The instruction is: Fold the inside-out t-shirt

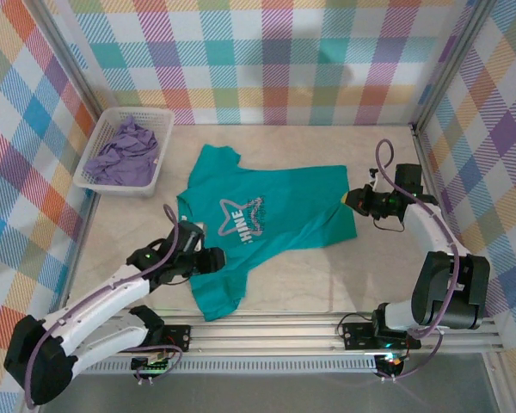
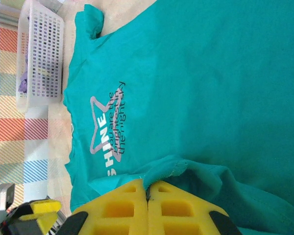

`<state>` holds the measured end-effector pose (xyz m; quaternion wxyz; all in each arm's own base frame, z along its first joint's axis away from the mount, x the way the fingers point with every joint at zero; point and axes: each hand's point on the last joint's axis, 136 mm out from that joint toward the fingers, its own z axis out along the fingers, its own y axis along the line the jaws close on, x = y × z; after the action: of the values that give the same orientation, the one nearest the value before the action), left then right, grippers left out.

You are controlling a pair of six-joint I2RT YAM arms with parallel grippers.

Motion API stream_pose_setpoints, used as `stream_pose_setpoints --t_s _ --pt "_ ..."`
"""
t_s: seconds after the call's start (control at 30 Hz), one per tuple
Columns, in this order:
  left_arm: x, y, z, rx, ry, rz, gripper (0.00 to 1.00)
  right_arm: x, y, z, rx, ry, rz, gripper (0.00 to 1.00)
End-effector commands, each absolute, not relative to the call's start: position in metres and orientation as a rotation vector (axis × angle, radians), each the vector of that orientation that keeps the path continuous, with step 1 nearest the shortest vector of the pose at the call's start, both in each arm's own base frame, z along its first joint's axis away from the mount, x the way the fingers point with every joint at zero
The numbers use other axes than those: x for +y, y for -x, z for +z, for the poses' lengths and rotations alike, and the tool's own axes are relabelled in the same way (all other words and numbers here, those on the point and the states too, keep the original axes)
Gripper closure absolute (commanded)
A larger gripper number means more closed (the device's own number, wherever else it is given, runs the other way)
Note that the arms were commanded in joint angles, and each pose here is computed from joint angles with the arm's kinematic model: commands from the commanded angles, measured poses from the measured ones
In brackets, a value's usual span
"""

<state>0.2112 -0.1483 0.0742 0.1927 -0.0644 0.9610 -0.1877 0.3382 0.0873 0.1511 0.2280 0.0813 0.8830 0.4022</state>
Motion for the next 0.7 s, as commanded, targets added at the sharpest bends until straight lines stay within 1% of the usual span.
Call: stream_pose_setpoints --t_s 0.0,0.1,0.23,0.4,0.67 --pt "-0.156 -0.256 0.074 2.644 0.26 -0.573 0.45 0.089 -0.338 0.156 2.41 -0.199 1.095 1.0" --pt "-0.164 -0.306 0.079 2.589 0.256 -0.59 0.45 0.087 -0.338 0.154 2.416 -0.206 1.069 1.0" --pt "-0.169 -0.352 0.059 2.619 0.271 -0.576 0.45 0.086 -0.338 0.15 2.426 -0.209 1.063 1.0" --pt "-0.18 -0.386 0.031 2.678 0.265 -0.553 0.46 0.083 -0.34 0.15 2.43 -0.222 1.042 1.0" --pt "-0.21 -0.45 0.023 2.689 0.205 -0.573 0.46 0.071 -0.358 0.153 2.425 -0.253 0.935 1.0"
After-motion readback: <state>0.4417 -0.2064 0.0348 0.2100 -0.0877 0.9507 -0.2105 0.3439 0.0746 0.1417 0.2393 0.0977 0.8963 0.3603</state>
